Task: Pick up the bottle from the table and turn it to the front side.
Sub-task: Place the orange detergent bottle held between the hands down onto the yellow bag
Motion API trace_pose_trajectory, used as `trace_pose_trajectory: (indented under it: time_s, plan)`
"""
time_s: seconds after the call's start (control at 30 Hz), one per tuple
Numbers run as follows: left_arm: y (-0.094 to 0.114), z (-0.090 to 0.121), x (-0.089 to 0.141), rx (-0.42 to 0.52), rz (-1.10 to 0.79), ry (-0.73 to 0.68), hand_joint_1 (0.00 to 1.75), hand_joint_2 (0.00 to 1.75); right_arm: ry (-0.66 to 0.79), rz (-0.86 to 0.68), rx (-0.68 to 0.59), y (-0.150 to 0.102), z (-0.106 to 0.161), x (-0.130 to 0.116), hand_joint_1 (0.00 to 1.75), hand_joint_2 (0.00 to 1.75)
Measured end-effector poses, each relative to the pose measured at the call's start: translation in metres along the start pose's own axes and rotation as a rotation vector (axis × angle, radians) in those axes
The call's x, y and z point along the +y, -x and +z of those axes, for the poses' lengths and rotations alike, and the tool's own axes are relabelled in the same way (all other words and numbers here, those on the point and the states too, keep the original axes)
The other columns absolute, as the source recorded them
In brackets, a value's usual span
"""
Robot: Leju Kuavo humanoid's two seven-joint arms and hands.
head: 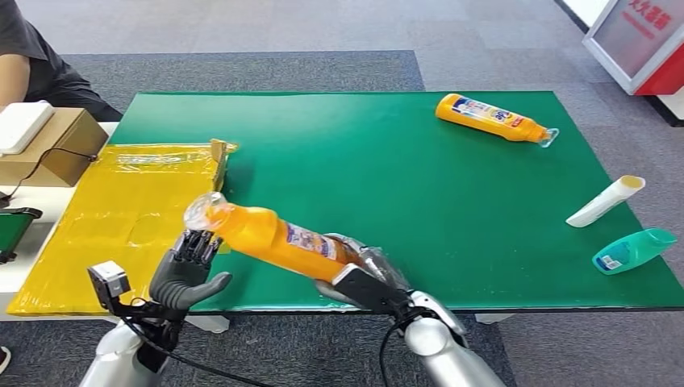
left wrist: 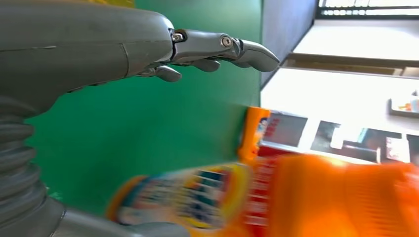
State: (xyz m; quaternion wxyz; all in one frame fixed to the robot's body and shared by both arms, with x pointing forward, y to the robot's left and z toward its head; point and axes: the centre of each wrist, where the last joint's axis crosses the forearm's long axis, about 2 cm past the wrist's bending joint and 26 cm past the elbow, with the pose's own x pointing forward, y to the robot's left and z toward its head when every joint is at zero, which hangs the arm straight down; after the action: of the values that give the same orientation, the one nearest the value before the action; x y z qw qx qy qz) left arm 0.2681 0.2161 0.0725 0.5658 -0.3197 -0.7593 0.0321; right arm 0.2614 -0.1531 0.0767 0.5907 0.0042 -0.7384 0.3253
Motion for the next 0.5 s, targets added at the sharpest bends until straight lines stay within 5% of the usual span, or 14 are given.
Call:
trace_pose_trajectory:
  time_s: [0.43,0.47,0.5]
  plan:
    - [-0.001,-0.025,-0.016,0.008,0.064,0.161,0.06,1.75,-0.132,0.077,-0.016,-0.002,-0.010,0.036,1.75,1.75]
    - [0.000,-0.026,-0.016,0.012,0.073,0.174,0.50,1.75,-0.140,0.082,-0.022,-0.003,-0.011,0.038,1.70,1.75]
    - [0.002,-0.026,-0.016,0.019,0.080,0.189,0.93,1.75,-0.147,0.085,-0.027,-0.003,-0.012,0.040,1.35,1.75]
